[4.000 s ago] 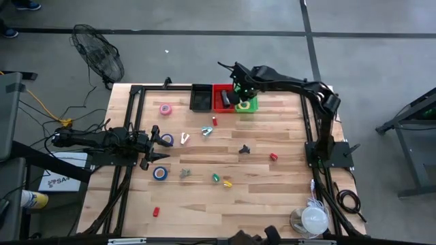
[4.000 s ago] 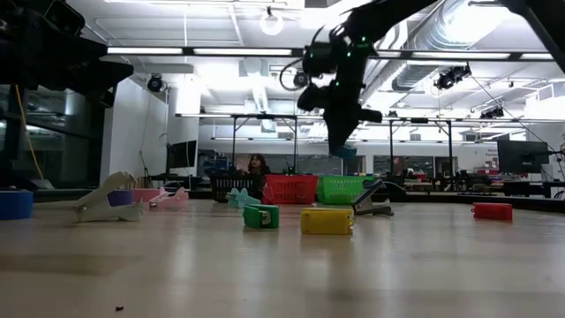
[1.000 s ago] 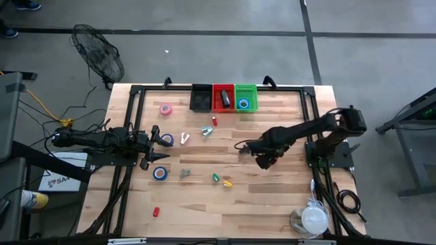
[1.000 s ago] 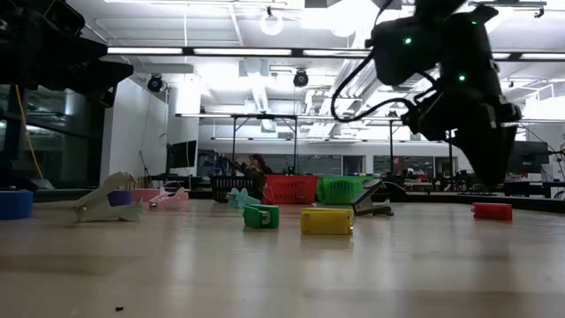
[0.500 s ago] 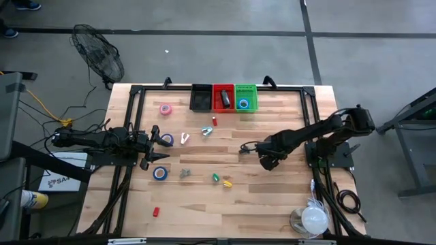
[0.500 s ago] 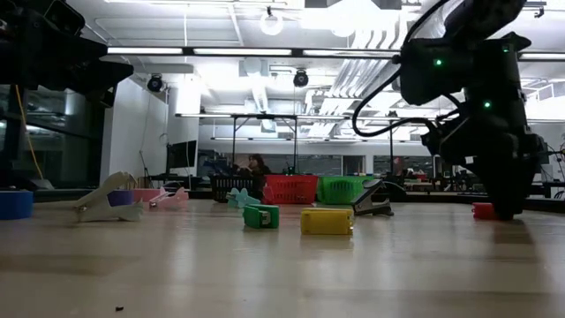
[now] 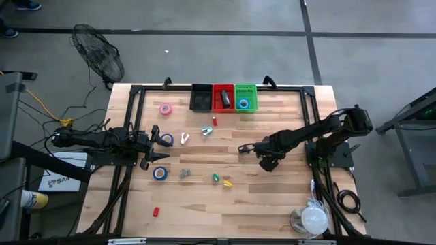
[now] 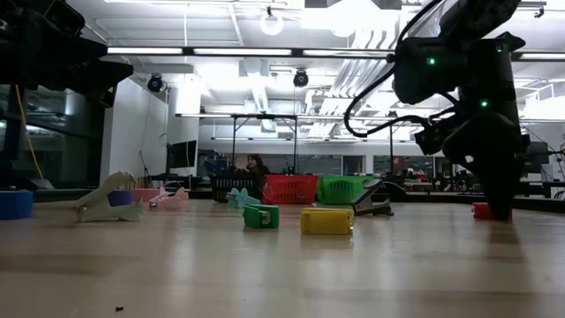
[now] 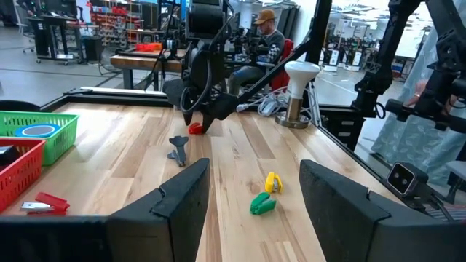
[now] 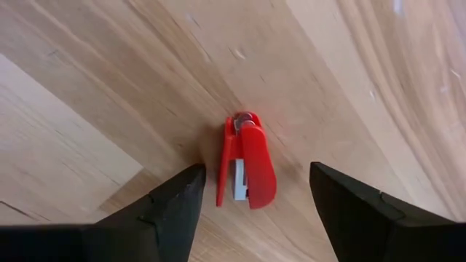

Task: Pick and place Stapler, Stapler remover, tape
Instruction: Put the middle right small red stapler into the red bin

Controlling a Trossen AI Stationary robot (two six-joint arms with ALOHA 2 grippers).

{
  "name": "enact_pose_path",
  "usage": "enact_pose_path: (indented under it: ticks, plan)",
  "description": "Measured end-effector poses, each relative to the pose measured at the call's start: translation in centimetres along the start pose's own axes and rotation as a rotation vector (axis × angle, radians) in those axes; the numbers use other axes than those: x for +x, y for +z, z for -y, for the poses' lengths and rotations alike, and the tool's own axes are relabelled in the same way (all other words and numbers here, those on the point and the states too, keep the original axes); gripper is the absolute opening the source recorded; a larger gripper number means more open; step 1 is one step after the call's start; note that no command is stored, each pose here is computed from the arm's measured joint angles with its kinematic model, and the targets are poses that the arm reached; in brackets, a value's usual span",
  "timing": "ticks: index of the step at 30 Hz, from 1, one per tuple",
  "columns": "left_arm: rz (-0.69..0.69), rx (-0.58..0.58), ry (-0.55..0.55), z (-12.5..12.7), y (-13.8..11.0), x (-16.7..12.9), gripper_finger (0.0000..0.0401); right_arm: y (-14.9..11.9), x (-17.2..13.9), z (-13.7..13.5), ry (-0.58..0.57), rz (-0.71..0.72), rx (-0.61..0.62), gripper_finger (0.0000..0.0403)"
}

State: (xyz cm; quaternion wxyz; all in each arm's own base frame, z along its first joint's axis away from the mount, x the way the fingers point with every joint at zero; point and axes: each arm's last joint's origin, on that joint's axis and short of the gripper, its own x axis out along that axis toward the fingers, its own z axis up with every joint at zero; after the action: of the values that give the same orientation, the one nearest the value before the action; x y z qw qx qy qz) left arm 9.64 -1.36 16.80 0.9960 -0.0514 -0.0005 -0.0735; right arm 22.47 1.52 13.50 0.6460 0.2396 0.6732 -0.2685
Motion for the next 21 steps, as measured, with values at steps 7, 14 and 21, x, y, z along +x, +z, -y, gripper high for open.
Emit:
enact_pose_path:
  ticks: [7, 14, 21]
  plan:
    - [0.0, 0.0, 0.0, 0.0, 0.0, 0.0, 0.0211, 0.11, 0.0, -0.12, 0.012, 0.012, -0.004, 0.0242]
    - [0.0, 0.0, 0.0, 0.0, 0.0, 0.0, 0.0211, 0.15, -0.01, -0.2, 0.027, 0.009, -0.004, 0.0201]
    - [0.0, 0.0, 0.0, 0.0, 0.0, 0.0, 0.0211, 0.17, -0.04, -0.29, 0.041, 0.003, -0.006, 0.0134]
